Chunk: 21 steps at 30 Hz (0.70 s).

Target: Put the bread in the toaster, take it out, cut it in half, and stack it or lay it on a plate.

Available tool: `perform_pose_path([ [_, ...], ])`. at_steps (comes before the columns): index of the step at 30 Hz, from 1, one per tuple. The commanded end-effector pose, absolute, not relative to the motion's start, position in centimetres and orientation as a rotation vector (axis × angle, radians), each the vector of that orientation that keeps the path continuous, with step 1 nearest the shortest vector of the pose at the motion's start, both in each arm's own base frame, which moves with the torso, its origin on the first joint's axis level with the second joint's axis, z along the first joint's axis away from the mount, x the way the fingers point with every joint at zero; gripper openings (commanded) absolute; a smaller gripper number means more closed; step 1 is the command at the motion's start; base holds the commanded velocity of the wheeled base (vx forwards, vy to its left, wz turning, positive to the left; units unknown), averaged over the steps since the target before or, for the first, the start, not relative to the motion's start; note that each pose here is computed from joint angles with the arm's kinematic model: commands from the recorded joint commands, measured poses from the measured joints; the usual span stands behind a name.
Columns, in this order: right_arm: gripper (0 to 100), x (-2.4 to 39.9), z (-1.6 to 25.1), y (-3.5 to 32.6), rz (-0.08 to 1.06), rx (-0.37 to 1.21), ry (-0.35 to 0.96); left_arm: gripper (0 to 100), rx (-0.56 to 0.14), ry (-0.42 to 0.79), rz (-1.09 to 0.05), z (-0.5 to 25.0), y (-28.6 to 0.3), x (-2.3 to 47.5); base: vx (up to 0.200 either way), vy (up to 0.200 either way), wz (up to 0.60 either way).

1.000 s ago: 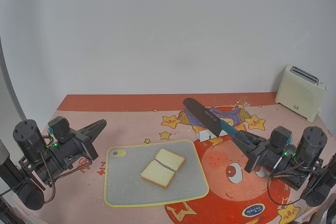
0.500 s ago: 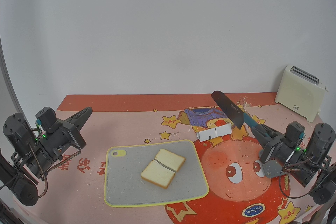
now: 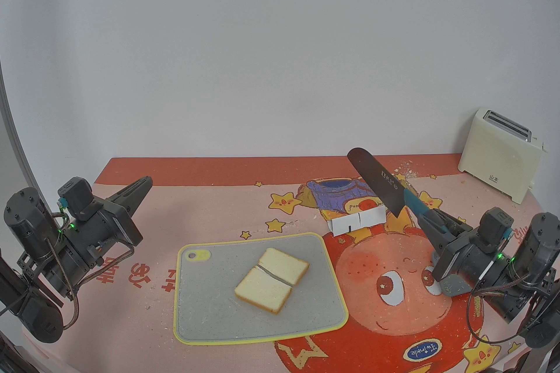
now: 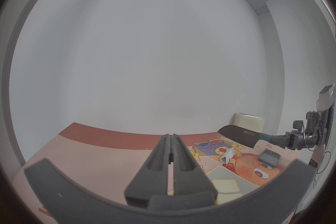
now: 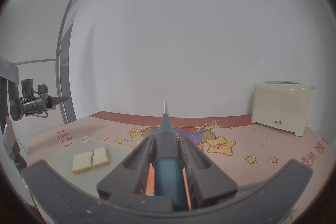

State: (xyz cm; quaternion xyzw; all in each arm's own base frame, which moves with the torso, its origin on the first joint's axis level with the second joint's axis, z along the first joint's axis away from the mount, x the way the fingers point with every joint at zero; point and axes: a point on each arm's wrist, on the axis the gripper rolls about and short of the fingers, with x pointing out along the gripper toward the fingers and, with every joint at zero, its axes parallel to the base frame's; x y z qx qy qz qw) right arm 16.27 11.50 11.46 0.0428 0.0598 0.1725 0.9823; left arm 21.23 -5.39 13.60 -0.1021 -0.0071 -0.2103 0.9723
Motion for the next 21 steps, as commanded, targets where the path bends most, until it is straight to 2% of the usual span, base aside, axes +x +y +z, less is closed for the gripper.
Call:
perform_pose_path([
  [1,0,16.0,11.1,12.4,0.355,0.095,0.14,0,-0.206,-0.032,-0.409,13.7,-5.4,21.4,0.0,0.0,0.0],
  [6,0,16.0,10.6,12.7,0.328,0.085,0.157,0,-0.208,-0.021,-0.39,13.5,-5.4,21.3,0.0,0.0,0.0],
  [21,0,15.6,9.4,13.2,0.349,0.076,0.218,0,-0.208,-0.021,-0.391,13.5,-5.4,21.3,0.0,0.0,0.0],
])
